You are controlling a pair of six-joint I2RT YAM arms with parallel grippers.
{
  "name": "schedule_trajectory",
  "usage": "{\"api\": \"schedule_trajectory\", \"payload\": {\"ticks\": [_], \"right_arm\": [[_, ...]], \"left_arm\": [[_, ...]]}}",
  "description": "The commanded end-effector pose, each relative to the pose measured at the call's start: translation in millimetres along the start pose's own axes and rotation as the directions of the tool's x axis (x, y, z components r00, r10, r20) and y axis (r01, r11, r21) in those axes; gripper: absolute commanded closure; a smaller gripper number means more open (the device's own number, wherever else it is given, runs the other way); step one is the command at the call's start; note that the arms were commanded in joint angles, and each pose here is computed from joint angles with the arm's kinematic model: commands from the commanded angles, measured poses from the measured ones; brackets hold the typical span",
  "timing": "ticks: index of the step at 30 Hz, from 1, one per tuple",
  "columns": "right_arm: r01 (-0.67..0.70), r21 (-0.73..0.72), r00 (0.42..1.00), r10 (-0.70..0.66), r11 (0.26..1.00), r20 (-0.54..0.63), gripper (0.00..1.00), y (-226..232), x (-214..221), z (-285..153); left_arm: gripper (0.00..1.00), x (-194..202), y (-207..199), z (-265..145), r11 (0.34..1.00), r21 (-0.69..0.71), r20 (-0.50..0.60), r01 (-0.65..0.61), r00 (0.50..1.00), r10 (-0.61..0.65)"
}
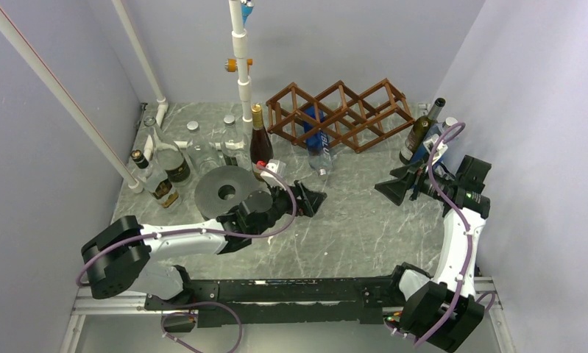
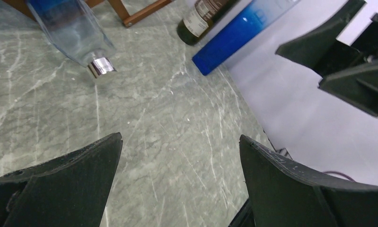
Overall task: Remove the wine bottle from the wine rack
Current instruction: Pick up the wine bottle from the wine rack.
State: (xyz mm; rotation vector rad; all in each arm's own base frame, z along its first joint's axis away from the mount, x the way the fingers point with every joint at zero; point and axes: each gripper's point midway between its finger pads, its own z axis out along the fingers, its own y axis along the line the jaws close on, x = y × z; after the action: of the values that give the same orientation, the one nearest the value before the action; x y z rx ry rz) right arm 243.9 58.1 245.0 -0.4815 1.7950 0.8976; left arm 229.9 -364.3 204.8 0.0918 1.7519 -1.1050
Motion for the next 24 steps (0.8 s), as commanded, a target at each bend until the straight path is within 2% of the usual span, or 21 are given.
{"api": "schedule_trajectory", "payload": {"ticks": [1, 15, 24], "right_arm": [[0.063, -0.014, 0.998, -0.063, 0.998, 0.02, 0.0, 1.6, -6.4, 1.4], [0.063, 0.0, 0.998, -0.063, 0.998, 0.007, 0.0, -1.6, -3.5, 3.5], [0.063, 0.001, 0.998, -0.063, 0.998, -0.001, 0.0, -2.0, -2.1, 5.0]], "left_arm": [[0.01, -13.9, 14.9, 12.6, 0.99, -0.139, 0.031, 0.013, 0.999, -0.009], [0.01, -21.8, 29.8, 42.2, 0.976, -0.214, 0.038, -0.027, 0.999, 0.036], [0.01, -26.1, 49.3, 53.6, 0.968, -0.247, 0.028, 0.039, 0.999, -0.033]]}}
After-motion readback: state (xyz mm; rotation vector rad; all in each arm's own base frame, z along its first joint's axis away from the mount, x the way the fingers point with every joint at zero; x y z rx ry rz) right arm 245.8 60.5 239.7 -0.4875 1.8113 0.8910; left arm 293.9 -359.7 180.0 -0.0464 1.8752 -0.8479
